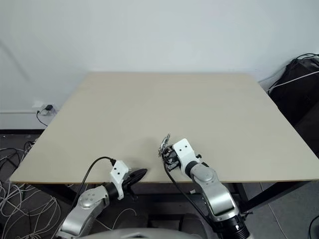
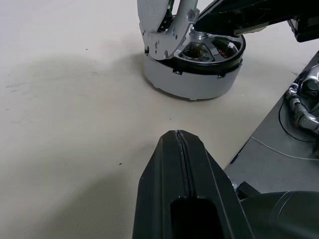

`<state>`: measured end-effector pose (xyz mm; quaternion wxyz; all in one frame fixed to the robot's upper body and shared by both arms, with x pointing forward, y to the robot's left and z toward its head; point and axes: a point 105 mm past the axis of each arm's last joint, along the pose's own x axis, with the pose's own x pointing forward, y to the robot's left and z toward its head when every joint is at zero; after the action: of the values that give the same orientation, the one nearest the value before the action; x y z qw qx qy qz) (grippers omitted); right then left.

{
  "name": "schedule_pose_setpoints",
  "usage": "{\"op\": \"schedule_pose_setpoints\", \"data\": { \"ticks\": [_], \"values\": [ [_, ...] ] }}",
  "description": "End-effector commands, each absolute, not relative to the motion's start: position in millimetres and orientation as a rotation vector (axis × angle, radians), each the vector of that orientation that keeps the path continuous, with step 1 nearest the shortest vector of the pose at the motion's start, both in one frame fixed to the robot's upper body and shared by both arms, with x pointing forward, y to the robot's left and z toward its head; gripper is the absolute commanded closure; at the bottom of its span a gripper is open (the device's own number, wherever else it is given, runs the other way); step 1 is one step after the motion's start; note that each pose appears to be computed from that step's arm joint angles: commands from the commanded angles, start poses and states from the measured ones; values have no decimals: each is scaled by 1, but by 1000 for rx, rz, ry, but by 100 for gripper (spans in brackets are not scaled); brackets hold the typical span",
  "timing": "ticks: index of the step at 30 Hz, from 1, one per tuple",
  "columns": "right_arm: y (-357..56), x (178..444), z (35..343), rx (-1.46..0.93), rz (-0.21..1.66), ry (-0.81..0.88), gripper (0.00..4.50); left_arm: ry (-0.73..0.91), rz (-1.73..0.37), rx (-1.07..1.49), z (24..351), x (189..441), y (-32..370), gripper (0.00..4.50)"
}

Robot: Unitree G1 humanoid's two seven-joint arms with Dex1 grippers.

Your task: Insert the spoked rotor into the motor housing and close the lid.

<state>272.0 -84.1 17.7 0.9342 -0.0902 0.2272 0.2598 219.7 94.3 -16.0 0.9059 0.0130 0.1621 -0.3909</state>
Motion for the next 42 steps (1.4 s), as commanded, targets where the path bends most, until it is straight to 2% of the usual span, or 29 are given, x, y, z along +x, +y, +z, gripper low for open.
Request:
{"op": "schedule_pose_setpoints", "data": {
  "ticks": [1,5,14,30,35,42],
  "values": [
    [-91,284,41,-139,473,360,445,273,-820,36,-1,225,92,450],
    [-102,286,53,-135,447,324,445,273,-821,38,-1,225,92,450],
    [-121,272,38,-222,434,421,445,276,-825,34,-1,224,91,450],
    [-66,266,13,-199,613,491,445,278,-818,29,-2,223,92,450],
    [-64,265,6,-201,620,511,445,277,-814,28,-2,223,92,450],
    [-75,267,17,-191,595,479,445,278,-815,29,-2,223,92,450]
  ]
}}
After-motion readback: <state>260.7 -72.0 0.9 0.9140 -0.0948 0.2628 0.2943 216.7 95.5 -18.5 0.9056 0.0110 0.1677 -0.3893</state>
